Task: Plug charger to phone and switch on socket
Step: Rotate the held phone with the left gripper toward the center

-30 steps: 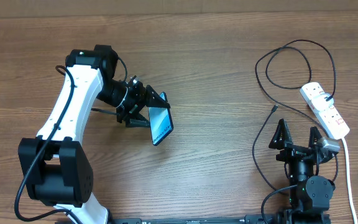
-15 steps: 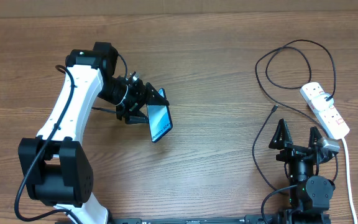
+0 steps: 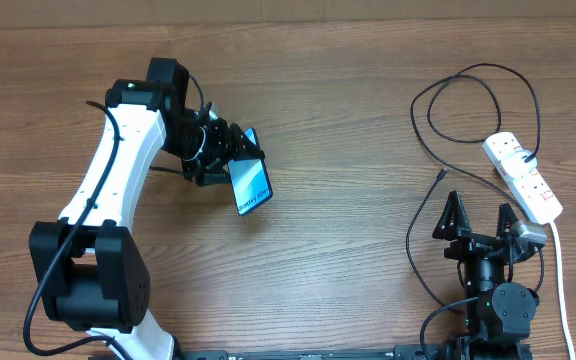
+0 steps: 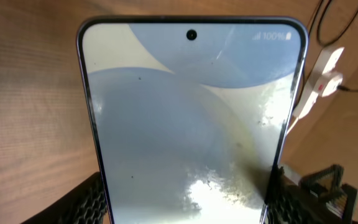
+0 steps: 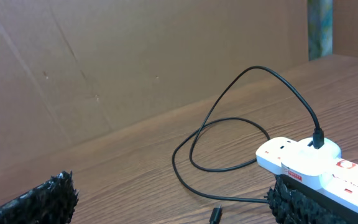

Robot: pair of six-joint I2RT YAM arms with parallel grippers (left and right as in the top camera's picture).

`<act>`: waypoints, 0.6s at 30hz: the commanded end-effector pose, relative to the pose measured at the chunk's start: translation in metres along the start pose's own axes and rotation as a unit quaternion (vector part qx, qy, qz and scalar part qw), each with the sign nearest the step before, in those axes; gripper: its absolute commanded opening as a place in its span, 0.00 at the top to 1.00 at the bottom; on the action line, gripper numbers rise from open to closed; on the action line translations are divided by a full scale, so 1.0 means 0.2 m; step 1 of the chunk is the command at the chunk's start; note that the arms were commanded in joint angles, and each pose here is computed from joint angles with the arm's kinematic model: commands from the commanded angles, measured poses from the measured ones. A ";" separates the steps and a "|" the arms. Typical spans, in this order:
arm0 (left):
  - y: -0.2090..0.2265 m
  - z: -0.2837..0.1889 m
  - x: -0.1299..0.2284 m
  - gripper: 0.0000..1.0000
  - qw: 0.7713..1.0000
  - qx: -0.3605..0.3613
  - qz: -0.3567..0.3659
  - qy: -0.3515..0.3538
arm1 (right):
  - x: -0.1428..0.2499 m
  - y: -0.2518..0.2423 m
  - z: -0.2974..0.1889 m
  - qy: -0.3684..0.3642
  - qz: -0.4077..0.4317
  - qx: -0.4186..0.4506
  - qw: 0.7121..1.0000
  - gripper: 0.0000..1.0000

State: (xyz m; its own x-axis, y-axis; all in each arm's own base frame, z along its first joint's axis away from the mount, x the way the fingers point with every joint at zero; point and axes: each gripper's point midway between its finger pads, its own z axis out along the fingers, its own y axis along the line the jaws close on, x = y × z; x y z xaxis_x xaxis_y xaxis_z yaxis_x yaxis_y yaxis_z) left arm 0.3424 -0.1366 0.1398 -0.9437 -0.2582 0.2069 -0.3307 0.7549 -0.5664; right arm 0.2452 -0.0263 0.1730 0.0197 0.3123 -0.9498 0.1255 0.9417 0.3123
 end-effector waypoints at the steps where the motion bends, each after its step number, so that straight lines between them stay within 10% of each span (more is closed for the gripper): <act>1: -0.02 -0.02 -0.08 0.52 0.999 -0.003 -0.004 -0.032 | 0.01 0.00 0.00 -0.002 -0.007 -0.004 1.000 0.00; 18: 0.07 0.06 -0.06 0.51 0.986 -0.147 0.018 -0.073 | 0.01 0.00 0.00 -0.002 -0.007 -0.004 1.000 0.00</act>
State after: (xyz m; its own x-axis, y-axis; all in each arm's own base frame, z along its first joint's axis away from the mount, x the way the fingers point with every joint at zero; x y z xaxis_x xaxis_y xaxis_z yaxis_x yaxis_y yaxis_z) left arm 0.3444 -0.1345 0.1181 -0.9541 -0.2826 0.0991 -0.2990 0.8810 -0.3666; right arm 0.2452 -0.0263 0.1729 0.0194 0.3131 -0.9495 0.1256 0.9414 0.3130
